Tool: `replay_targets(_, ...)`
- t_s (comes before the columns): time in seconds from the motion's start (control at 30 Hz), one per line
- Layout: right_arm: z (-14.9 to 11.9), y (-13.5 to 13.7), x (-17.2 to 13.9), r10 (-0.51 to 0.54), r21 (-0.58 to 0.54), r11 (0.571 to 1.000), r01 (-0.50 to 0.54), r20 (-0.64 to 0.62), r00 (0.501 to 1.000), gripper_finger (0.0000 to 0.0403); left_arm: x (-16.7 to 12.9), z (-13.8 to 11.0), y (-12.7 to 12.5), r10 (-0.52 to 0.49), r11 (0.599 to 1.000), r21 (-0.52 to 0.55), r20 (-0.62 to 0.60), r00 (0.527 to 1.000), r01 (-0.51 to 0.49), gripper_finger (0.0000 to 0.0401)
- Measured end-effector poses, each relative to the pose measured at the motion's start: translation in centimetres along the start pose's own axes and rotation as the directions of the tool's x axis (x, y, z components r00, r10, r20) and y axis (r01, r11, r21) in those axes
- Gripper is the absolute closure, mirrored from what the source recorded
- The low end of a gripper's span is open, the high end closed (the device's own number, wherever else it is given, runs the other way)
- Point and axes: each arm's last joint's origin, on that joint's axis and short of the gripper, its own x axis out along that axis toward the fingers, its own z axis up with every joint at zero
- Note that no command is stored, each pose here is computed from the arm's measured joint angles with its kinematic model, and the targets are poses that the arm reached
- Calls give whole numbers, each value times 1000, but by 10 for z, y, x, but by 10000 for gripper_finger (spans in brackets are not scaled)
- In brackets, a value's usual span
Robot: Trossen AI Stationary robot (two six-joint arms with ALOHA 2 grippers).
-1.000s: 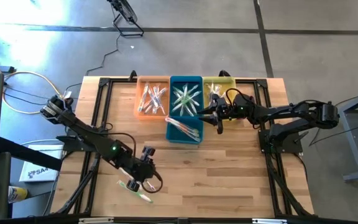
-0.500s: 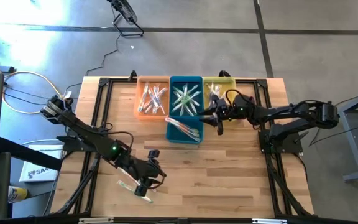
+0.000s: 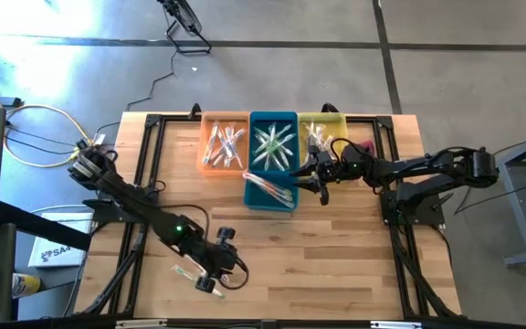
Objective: Pick & Place Toothbrushes
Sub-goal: Put the violet toothbrush into the yellow bin
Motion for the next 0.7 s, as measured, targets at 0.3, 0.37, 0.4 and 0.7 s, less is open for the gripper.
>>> replay_targets(0.3, -1, -2, 0, -45, 7, 999, 45, -8, 999, 270, 33, -15, -2, -74, 997, -29, -135, 988, 71, 258)
replay_targets(0.37, -2, -2, 0, -46, 7, 999, 46, -10, 999, 270, 37, -16, -3, -85, 996, -36, -149, 985, 81, 258)
replay_targets(0.4, -2, -2, 0, -46, 6, 999, 46, -10, 999, 270, 39, -18, -3, -85, 996, -36, -164, 983, 80, 258)
replay_targets(0.7, -3, -2, 0, -51, 10, 999, 51, -22, 998, 270, 59, -30, -7, -138, 990, -66, -245, 960, 125, 258)
